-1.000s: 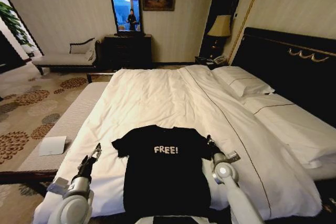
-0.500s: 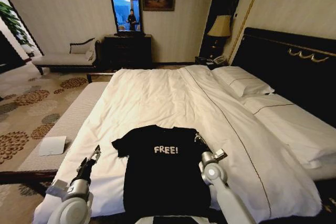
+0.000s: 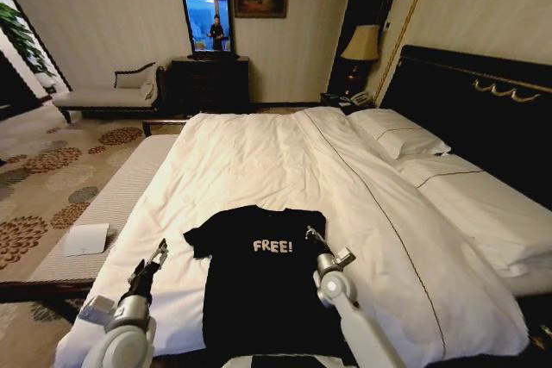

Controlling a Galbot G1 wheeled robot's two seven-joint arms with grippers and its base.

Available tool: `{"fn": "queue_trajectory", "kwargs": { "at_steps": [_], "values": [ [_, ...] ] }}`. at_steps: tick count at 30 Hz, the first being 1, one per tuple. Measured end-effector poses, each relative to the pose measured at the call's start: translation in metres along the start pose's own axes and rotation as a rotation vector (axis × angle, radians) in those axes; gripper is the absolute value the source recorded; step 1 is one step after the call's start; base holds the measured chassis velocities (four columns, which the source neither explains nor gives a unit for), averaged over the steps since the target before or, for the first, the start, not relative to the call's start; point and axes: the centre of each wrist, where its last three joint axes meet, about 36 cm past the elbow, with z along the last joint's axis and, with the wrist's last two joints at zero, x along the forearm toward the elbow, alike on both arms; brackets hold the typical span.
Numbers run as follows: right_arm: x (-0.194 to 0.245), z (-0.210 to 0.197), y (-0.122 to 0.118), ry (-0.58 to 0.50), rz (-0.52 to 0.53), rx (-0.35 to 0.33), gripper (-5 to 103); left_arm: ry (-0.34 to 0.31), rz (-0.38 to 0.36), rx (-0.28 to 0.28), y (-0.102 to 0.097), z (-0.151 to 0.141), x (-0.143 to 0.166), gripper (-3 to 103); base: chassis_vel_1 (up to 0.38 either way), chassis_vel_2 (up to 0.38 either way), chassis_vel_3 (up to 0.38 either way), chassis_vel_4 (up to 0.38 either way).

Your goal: Fold the clothes on the bed.

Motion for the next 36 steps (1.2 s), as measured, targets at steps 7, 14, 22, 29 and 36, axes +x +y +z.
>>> {"fn": "queue_trajectory", "kwargs": {
  "at_steps": [7, 14, 22, 29, 36],
  "values": [
    [0.005, 0.004, 0.008, -0.005, -0.030, -0.029, 7, 0.010, 0.021, 0.010, -0.011, 0.002, 0.000, 100, 0.000, 0.000, 0.000, 0.000],
    [0.021, -0.013, 0.001, -0.083, -0.043, -0.032, 33, 0.017, 0.025, 0.008, -0.013, 0.006, -0.003, 100, 0.000, 0.000, 0.000, 0.000],
    [0.049, -0.033, 0.007, -0.190, 0.024, -0.083, 61, 0.029, 0.012, 0.028, -0.004, 0.009, -0.015, 100, 0.000, 0.000, 0.000, 0.000],
    [0.080, -0.050, 0.019, -0.249, 0.081, -0.097, 88, 0.069, 0.021, 0.102, 0.020, 0.018, -0.048, 100, 0.000, 0.000, 0.000, 0.000],
    [0.098, -0.049, 0.024, -0.272, 0.121, -0.079, 100, 0.093, 0.081, 0.178, 0.024, 0.029, -0.077, 100, 0.000, 0.000, 0.000, 0.000]
  ]
}}
